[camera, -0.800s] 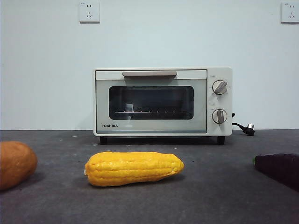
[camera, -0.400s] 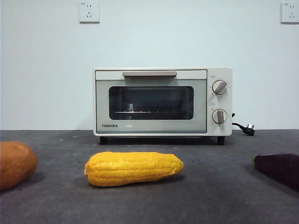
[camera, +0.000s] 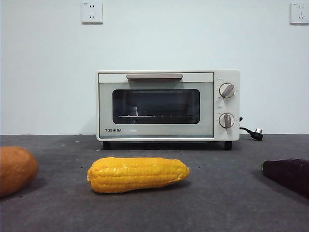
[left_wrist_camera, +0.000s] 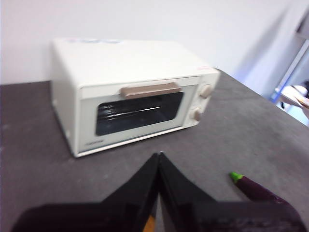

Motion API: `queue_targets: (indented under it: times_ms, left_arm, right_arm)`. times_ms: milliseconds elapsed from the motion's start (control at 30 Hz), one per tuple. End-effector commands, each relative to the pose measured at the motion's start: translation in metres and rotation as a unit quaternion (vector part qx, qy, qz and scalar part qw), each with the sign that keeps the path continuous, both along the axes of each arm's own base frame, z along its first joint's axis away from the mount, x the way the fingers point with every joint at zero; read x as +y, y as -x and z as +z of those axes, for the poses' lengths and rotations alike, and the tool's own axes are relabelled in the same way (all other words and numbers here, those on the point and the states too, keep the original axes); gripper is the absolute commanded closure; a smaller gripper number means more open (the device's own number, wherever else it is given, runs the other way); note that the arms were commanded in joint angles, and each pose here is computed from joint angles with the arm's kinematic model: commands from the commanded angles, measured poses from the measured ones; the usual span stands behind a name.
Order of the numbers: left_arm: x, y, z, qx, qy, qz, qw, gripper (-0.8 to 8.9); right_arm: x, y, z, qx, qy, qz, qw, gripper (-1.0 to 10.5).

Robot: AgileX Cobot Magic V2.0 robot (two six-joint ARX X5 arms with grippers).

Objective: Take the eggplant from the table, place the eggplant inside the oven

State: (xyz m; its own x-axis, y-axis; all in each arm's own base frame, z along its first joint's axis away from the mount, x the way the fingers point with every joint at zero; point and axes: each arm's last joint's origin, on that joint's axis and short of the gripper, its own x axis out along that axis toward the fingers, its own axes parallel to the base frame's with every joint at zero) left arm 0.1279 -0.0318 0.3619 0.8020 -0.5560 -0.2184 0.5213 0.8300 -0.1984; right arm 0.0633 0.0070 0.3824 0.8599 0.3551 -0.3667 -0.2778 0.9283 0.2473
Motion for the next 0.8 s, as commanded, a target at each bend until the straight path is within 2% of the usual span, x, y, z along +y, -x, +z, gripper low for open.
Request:
queue_targets:
  times_ms: [33, 267, 500, 533, 700, 800]
  left_arm:
    - [-0.005, -0.001, 0.016, -0.021, -0.021, -0.025, 0.999, 8.19]
    - [-0.016, -0.011, 0.037, -0.023, -0.032, -0.061, 0.997, 8.19]
    - [-0.021, -0.021, 0.034, -0.011, -0.039, -0.070, 0.997, 8.19]
    - [-0.022, -0.022, 0.034, -0.009, -0.040, -0.070, 0.997, 8.19]
    - [-0.023, -0.026, 0.032, -0.005, -0.043, -0.071, 0.997, 8.19]
    - [-0.023, -0.028, 0.031, -0.002, -0.044, -0.071, 0.997, 8.19]
  right_arm:
    - [0.001, 0.003, 0.009, 0.012, -0.002, 0.012, 1.000, 9.6]
    - [0.002, 0.006, 0.025, 0.027, 0.004, 0.024, 0.999, 9.6]
    - [0.004, 0.002, 0.031, 0.043, 0.006, 0.043, 0.998, 9.3]
    - [0.004, 0.002, 0.032, 0.043, 0.006, 0.046, 0.998, 9.1]
    - [0.006, 0.000, 0.032, 0.048, -0.005, 0.070, 0.996, 6.5]
    - [0.006, -0.002, 0.032, 0.052, -0.008, 0.075, 0.996, 5.6]
